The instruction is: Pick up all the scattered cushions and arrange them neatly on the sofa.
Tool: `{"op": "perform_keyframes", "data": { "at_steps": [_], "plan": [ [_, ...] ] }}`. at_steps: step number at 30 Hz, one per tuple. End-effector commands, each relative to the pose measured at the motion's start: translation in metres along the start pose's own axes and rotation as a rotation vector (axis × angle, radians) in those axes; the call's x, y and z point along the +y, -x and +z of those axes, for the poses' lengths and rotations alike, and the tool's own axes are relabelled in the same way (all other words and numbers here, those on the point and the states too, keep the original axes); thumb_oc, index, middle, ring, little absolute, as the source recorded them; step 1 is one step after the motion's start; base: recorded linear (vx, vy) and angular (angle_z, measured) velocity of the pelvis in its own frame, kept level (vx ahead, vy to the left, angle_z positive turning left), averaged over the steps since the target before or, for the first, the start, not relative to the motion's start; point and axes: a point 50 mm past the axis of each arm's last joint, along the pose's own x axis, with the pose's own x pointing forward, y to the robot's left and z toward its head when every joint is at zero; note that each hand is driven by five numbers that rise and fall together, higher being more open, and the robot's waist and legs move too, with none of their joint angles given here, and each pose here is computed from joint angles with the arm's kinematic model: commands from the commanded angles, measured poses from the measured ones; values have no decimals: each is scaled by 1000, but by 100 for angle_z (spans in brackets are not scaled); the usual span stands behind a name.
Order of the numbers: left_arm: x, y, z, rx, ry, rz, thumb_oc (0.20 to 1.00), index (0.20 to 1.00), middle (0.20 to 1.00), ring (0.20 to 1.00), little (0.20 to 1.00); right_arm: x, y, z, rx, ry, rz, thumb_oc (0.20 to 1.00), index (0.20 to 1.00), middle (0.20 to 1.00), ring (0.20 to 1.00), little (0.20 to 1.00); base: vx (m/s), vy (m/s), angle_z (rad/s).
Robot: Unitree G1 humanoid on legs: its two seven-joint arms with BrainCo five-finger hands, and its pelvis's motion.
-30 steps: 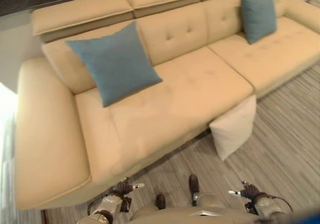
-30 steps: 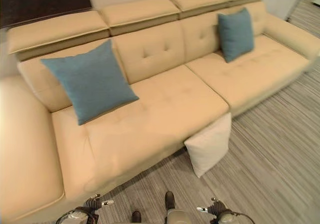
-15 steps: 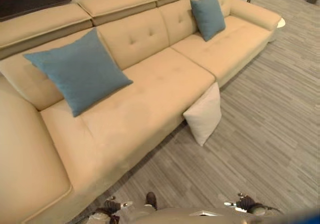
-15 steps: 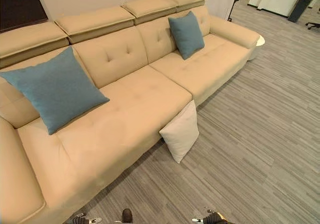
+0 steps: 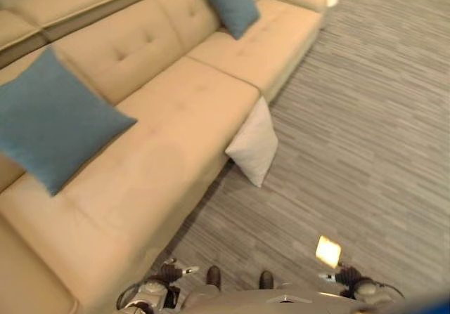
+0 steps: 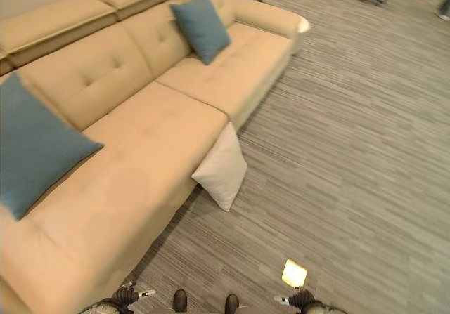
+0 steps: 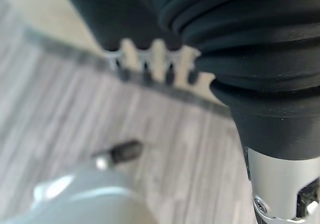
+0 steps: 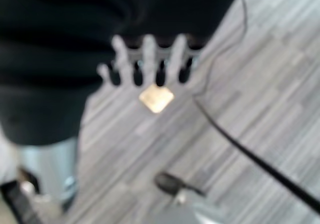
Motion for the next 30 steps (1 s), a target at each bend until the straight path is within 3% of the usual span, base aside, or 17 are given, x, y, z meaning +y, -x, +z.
{"op": "perform_keyframes", "data": {
  "at_steps": [1, 14, 17, 30],
  "plan": [
    [10, 0, -2, 1, -1, 29, 1000, 1000, 1000, 1000, 1000, -5, -1, 8, -24, 34, -22, 1000, 1000, 1000, 1000, 1000, -51, 11, -65],
    [8, 0, 1, -5, -1, 28, 1000, 1000, 1000, 1000, 1000, -10, -1, 4, -19, 7, -47, 1000, 1000, 1000, 1000, 1000, 18, -135, -34],
    [-7, -2, 15, -45, -54, -13, 1000, 1000, 1000, 1000, 1000, -12, 1, -3, -14, -34, -54, 1000, 1000, 1000, 1000, 1000, 42, -324, 37],
    [-10, 0, 3, -19, -41, -15, 1000, 1000, 1000, 1000, 1000, -13, -1, 15, -70, 5, -53, 1000, 1000, 1000, 1000, 1000, 145, -5, -26]
  ]
}}
